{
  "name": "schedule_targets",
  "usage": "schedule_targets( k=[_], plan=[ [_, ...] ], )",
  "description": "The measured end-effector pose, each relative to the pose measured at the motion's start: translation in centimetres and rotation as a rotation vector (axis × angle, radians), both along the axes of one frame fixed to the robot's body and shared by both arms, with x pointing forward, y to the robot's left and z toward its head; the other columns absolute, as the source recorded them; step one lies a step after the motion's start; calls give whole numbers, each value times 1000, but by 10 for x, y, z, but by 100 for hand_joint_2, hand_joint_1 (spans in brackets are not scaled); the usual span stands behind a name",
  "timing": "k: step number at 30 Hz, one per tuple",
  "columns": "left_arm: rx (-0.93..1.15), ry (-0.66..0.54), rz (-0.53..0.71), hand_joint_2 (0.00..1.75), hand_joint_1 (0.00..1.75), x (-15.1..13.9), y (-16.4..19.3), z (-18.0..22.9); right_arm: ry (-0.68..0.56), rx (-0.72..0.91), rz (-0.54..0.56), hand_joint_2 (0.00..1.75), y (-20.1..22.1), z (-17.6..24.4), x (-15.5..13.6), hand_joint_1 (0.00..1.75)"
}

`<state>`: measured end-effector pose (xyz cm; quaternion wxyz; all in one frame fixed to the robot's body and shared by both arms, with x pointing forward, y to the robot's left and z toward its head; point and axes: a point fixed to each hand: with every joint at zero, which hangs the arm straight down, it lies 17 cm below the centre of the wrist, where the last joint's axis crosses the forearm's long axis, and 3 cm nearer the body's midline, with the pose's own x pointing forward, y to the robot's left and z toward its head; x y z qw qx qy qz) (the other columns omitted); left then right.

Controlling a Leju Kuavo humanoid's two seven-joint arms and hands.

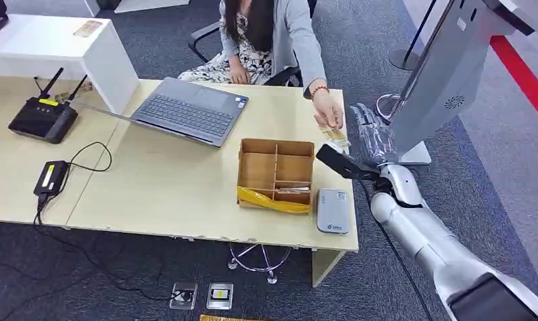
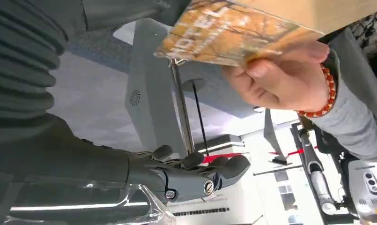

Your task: Pass the card to the sensor for recognition and then transmit it.

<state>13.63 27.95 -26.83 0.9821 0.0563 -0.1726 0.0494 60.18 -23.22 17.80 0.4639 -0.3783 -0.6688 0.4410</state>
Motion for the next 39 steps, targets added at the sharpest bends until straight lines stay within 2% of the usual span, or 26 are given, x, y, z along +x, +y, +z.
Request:
schedule_targets(
  k=[7,8,19,39],
  plan=[
    [2,-1,-4,0,0,0,0,0,6,-10,-5,175,0,-8,-4,0],
    [3,0,-3,0,0,0,0,0,5,-11,-4,175,0,-8,-4,175],
    [16,1,-7,0,0,-1,2,0,-17,23,41,175,7,-7,-9,175],
    [31,-2,-11,0,0,0,5,0,8,55,36,175,8,-19,-15,175]
  ],
)
